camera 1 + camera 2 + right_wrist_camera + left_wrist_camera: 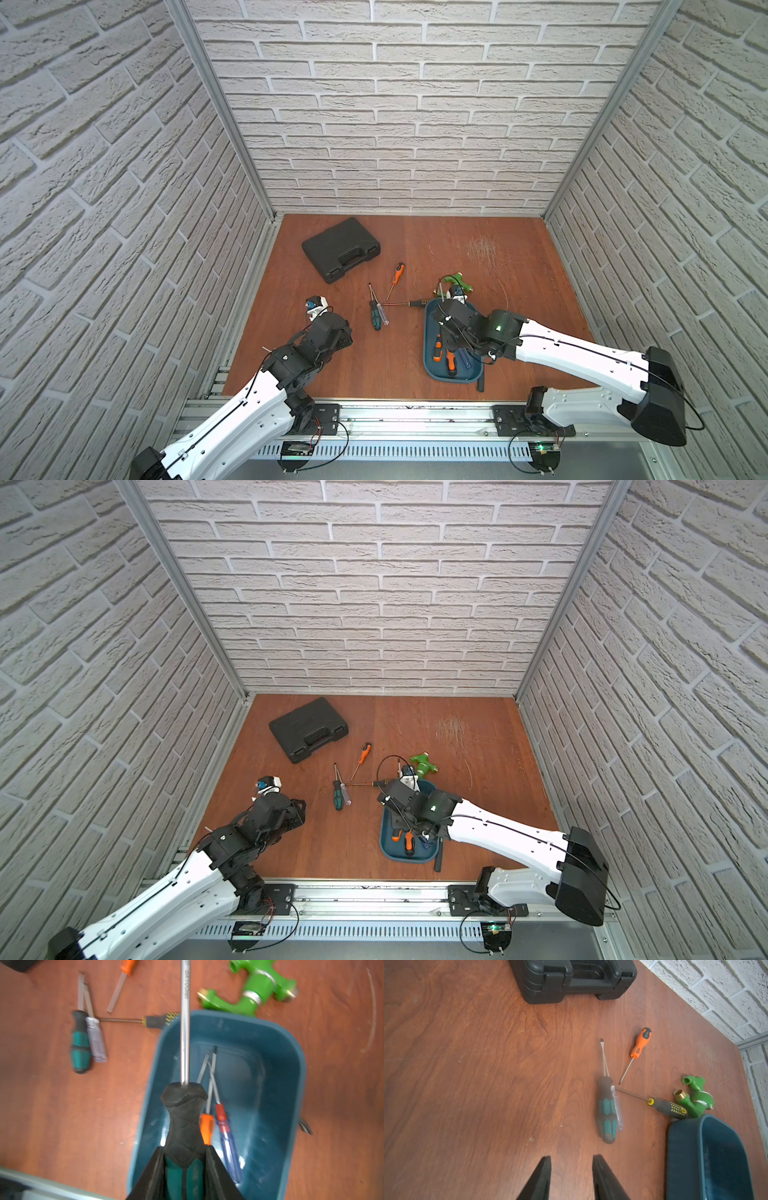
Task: Put the screwdriver on the desktop into the storage box
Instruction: Place the screwdriver in the storage box, then pick up the screwdriver from the center of the board, then place the screwdriver in the storage box, then pick up the screwdriver from the center of the board.
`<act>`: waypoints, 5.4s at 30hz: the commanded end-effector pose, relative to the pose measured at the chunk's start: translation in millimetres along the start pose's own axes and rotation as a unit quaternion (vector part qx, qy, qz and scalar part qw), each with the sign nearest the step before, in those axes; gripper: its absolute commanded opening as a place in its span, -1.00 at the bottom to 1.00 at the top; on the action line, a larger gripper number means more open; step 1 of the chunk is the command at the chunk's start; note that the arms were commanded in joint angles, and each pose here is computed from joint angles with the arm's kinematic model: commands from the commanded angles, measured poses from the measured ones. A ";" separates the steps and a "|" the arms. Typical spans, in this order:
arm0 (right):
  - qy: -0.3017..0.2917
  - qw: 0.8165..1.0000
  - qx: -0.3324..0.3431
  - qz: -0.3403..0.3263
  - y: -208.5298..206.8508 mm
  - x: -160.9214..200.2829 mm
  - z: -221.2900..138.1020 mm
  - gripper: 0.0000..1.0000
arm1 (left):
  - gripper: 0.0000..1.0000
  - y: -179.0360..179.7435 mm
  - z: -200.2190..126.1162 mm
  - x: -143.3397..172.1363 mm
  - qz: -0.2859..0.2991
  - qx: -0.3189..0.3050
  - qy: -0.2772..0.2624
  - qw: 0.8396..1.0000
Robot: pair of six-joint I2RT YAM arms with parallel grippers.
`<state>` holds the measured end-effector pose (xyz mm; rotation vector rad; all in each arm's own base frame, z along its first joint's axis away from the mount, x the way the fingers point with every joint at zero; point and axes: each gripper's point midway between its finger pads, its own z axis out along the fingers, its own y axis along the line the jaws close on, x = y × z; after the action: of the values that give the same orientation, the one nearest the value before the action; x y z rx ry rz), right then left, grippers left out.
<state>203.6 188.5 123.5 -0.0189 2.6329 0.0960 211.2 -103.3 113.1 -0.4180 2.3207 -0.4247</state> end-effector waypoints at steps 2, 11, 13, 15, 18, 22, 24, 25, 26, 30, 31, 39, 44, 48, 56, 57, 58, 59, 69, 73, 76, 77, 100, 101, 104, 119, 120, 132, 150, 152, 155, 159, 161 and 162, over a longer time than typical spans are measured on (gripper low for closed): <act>-0.003 0.999 0.044 0.008 -13.7 1.8 10.8 -0.55 | -0.22 -3.0 4.3 0.9 -0.003 0.011 -0.002 1.000; 0.043 0.996 0.080 -0.008 -27.5 25.7 43.5 -0.53 | -0.22 -2.5 5.5 6.4 0.006 0.013 0.010 1.000; 0.051 0.995 0.087 -0.006 -32.9 31.9 49.2 -0.50 | -0.22 -4.7 7.5 8.3 0.009 0.016 0.016 1.000; 0.058 0.995 0.084 -0.006 -33.0 37.7 53.8 -0.47 | -0.23 -6.3 8.8 9.3 0.011 0.017 0.020 1.000; 0.070 0.994 0.080 -0.007 -32.3 44.8 57.9 -0.44 | -0.22 -7.5 9.4 8.4 0.009 0.017 0.019 1.000; 0.077 0.994 0.082 -0.010 -32.7 48.3 61.0 -0.29 | -0.22 -10.7 10.1 6.0 0.006 0.023 0.015 1.000; 0.075 0.994 0.077 -0.012 -30.7 46.2 59.0 -0.15 | -0.20 -12.9 11.0 5.8 0.008 0.024 0.017 1.000; 0.073 0.994 0.076 -0.012 -30.3 44.3 57.1 -0.06 | -0.18 -14.7 10.6 4.9 0.009 0.027 0.016 0.999; 0.069 0.995 0.074 -0.013 -29.7 41.9 54.5 0.02 | -0.17 -14.8 13.1 6.3 0.013 0.023 0.021 0.999; 0.054 0.996 0.074 -0.013 -33.2 33.2 40.2 0.17 | -0.06 -19.3 18.6 7.3 0.020 0.022 0.029 0.999; 0.049 0.996 0.073 -0.012 -34.5 30.9 35.6 0.18 | -0.05 -21.5 20.0 6.5 0.024 0.023 0.028 0.999; -0.011 1.000 0.005 0.005 -16.9 2.4 -0.8 0.18 | 0.15 -49.3 40.6 -2.5 0.063 0.028 0.044 0.997; -0.016 1.000 -0.015 0.007 -3.7 -0.6 -0.5 0.18 | 0.19 -64.2 64.3 1.7 0.085 0.031 0.078 0.993; -0.010 1.000 -0.011 0.006 -2.3 4.4 6.3 0.18 | 0.20 -72.0 84.4 5.9 0.099 0.013 0.112 0.989; -0.011 1.000 -0.012 0.010 -6.8 10.3 6.6 0.18 | 0.10 -64.8 112.1 13.0 0.097 -0.049 0.141 0.984; -0.012 1.000 -0.011 0.011 -8.1 10.5 6.4 0.18 | 0.06 -62.6 113.1 12.4 0.096 -0.057 0.141 0.984; -0.012 1.000 -0.010 0.012 -9.3 11.2 6.6 0.19 | 0.04 -59.9 114.7 13.0 0.097 -0.064 0.142 0.983; -0.012 1.000 -0.010 0.012 -10.1 11.9 7.0 0.18 | 0.01 -58.4 116.3 15.2 0.097 -0.067 0.145 0.982; -0.007 1.000 -0.010 0.012 -10.6 16.5 11.5 0.18 | -0.28 -50.8 130.4 32.2 0.102 -0.076 0.168 0.978; -0.008 1.000 -0.009 0.012 -12.6 16.7 10.6 0.18 | -0.39 -45.8 130.1 31.6 0.108 -0.085 0.164 0.977; -0.009 1.000 -0.009 0.013 -13.7 17.2 9.6 0.18 | -0.50 -43.6 130.0 31.8 0.114 -0.089 0.164 0.976; -0.010 1.000 -0.009 0.014 -14.1 17.0 9.4 0.18 | -0.54 -43.2 129.3 31.6 0.115 -0.090 0.164 0.976; -0.132 0.985 0.032 0.107 -95.2 -5.3 -60.6 0.20 | -0.65 -214.5 -19.0 73.3 0.237 0.085 0.061 0.966; -0.141 0.983 0.027 0.114 -99.7 -5.2 -64.3 0.20 | -0.65 -222.8 -20.1 80.5 0.246 0.089 0.062 0.963; -0.153 0.980 0.019 0.130 -111.9 -0.3 -69.4 0.20 | -0.64 -240.6 -20.2 100.8 0.263 0.096 0.069 0.958; -0.128 0.984 0.003 0.127 -107.6 14.8 -55.3 0.20 | -0.58 -229.7 22.2 158.0 0.282 0.050 0.097 0.953; -0.126 0.984 0.002 0.126 -106.7 15.5 -54.4 0.20 | -0.56 -228.4 25.1 159.4 0.281 0.047 0.098 0.953; -0.099 0.990 -0.011 0.097 -85.6 18.3 -40.1 0.20 | 0.15 -234.8 18.3 143.5 0.263 0.061 0.078 0.960; -0.017 0.994 -0.101 -0.049 79.7 -25.2 -1.7 0.16 | 0.06 -48.6 -25.4 -12.8 0.088 -0.037 -0.056 0.994; -0.005 0.991 -0.108 -0.075 105.1 -26.9 4.4 0.16 | 0.06 -21.1 -28.4 -13.8 0.070 -0.062 -0.056 0.994; 0.012 0.986 -0.116 -0.118 143.7 -27.8 13.0 0.17 | 0.06 24.5 -41.0 -17.3 0.034 -0.104 -0.064 0.992; 0.042 0.979 -0.133 -0.149 179.7 -28.2 38.0 0.16 | 0.05 60.5 -51.7 -13.8 0.000 -0.111 -0.076 0.991; 0.058 0.976 -0.138 -0.156 191.3 -31.9 51.1 0.13 | 0.05 71.5 -54.3 -12.2 -0.016 -0.109 -0.081 0.991; 0.064 0.975 -0.141 -0.157 196.7 -35.0 58.9 0.12 | 0.05 77.1 -54.8 -9.8 -0.024 -0.111 -0.079 0.990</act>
<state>247.6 375.6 106.5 -0.4737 2.6676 0.3275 178.8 -36.4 143.4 -0.5645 2.1621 -0.2068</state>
